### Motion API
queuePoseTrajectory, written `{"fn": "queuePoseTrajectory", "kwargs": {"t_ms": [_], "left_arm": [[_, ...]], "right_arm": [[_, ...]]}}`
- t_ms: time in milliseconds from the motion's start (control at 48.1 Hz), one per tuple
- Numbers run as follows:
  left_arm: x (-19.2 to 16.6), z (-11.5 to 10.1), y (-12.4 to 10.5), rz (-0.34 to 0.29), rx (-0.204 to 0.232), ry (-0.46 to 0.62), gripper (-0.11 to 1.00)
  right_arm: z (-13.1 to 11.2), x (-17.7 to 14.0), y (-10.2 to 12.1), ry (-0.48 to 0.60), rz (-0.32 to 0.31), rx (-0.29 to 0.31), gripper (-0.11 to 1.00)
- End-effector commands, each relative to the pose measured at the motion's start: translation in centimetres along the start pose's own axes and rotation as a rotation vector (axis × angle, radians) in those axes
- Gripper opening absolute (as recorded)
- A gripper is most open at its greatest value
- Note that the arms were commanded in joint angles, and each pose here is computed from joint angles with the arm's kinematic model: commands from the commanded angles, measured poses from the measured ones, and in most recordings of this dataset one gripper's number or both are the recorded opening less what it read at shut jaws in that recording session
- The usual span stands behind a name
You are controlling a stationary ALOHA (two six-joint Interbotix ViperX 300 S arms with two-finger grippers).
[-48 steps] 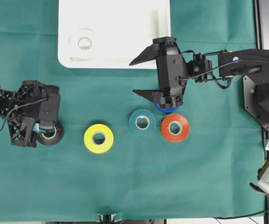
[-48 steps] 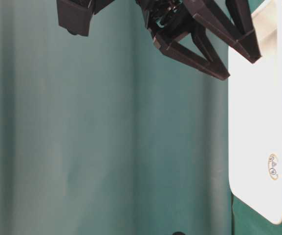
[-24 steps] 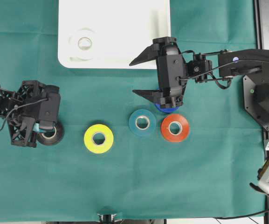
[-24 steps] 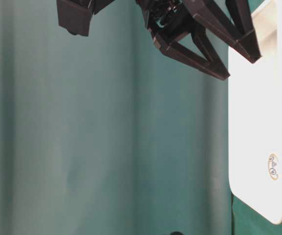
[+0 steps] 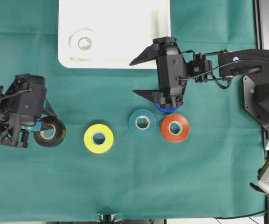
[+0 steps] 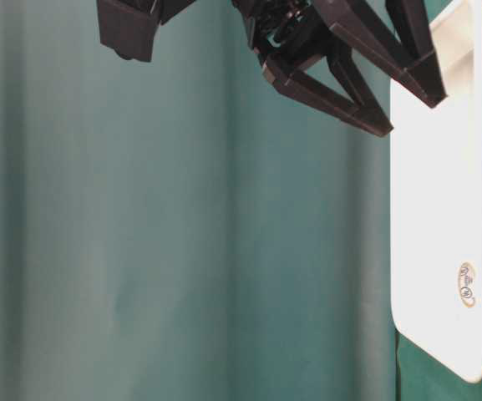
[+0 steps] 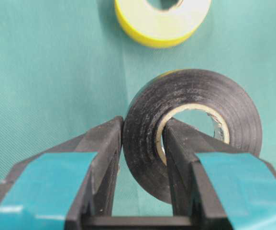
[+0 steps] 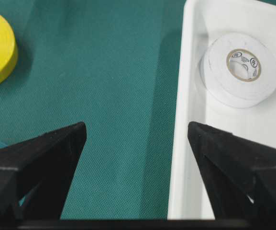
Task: Put the tape alternately from left to right into the white case.
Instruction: 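Lift the black roll and carry it up into the tray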
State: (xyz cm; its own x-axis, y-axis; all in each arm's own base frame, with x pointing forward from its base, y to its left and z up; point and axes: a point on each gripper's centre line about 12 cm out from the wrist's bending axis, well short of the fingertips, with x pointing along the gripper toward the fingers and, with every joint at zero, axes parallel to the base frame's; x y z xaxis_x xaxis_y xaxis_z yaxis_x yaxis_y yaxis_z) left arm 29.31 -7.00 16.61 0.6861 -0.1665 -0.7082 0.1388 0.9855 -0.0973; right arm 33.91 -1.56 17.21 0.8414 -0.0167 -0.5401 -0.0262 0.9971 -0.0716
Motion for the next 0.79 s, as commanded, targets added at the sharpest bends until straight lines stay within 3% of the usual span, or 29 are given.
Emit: {"fn": "queuePoseTrajectory", "kwargs": {"t_ms": [0,270,540,769], "left_arm": [[-0.9,1.5,0.3,0.005,-0.008,-0.058,0.24],[-0.9,2.5,3.8,0.088,-0.042,-0.076,0.24],[-0.6,4.1,8.4,0.199,0.045,-0.082,0.24],[0.5,5.2,11.3,0.255,0.109,-0.061,0.24]], "right_arm": [[0.7,-0.2,0.0,-0.025,0.001,0.001,0.7],[0.8,-0.2,0.1,-0.029,0.001,0.001,0.7],[0.8,-0.2,0.0,-0.029,0.001,0.004,0.7],[0.8,-0.2,0.0,-0.031,0.001,0.015,0.7]]}}
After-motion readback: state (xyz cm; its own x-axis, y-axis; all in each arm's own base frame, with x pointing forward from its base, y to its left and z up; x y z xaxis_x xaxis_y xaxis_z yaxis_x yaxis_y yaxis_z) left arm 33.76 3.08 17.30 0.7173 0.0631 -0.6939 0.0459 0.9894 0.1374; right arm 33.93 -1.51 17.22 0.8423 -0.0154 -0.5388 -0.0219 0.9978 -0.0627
